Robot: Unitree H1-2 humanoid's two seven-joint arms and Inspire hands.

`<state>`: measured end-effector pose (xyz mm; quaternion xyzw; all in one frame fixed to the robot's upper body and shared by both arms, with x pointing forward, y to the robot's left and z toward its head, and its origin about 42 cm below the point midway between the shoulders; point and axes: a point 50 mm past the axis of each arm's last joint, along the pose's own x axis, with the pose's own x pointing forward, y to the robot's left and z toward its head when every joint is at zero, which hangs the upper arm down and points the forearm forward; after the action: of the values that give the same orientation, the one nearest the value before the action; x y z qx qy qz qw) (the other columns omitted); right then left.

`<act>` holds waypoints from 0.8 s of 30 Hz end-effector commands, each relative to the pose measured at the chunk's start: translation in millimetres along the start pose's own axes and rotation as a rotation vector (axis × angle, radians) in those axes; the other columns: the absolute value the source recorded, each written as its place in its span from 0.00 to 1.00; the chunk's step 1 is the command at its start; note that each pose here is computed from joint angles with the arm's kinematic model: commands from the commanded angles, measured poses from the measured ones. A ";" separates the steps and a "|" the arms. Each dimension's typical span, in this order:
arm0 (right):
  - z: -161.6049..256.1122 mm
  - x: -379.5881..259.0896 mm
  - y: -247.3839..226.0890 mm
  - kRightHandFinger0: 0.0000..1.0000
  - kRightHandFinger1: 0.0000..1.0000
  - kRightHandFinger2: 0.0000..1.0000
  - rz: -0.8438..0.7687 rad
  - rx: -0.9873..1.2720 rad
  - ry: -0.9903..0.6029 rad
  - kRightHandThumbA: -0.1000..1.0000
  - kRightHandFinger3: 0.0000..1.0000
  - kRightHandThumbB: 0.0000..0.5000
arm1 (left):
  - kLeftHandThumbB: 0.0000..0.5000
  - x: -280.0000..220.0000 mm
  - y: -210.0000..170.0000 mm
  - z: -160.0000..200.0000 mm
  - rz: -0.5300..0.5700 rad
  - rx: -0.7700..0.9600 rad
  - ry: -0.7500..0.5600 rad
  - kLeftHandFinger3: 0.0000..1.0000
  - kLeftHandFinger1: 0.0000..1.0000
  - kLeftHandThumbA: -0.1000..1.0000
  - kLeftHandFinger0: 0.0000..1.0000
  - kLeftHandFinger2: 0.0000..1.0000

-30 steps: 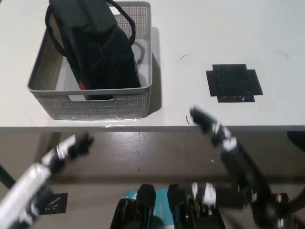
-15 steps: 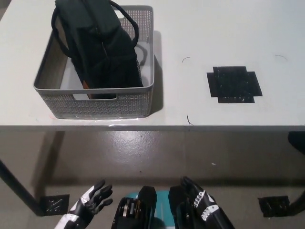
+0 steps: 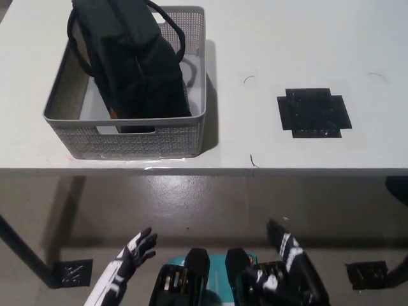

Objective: Use both hands to pick up a lunch bag on the right hand side and place it into a container on the left hand side

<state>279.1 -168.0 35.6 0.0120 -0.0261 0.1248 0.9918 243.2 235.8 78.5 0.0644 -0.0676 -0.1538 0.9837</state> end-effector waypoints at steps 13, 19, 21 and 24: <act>-5.6 -19.7 4.8 1.00 1.00 1.00 -0.035 0.068 -0.023 0.96 1.00 0.45 | 0.48 -22.0 -7.5 -23.8 0.038 0.039 0.020 1.00 1.00 1.00 1.00 1.00; 6.3 7.3 -1.4 1.00 1.00 1.00 -0.021 0.056 -0.061 0.93 1.00 0.49 | 0.43 3.6 2.1 -14.3 0.043 0.060 -0.011 1.00 1.00 1.00 1.00 1.00; 13.9 18.6 -4.9 1.00 1.00 1.00 -0.021 0.051 -0.082 0.93 1.00 0.47 | 0.44 16.8 5.5 -9.5 0.048 0.052 -0.032 1.00 1.00 1.00 1.00 1.00; 28.2 37.0 -11.3 1.00 1.00 1.00 -0.017 0.030 -0.115 0.93 1.00 0.43 | 0.43 39.6 10.8 0.2 0.051 0.051 -0.071 1.00 1.00 1.00 1.00 1.00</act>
<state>288.8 -171.0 40.1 0.0301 -0.0368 0.1096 0.9928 256.7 233.4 63.4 0.0811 -0.0661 -0.1430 0.9842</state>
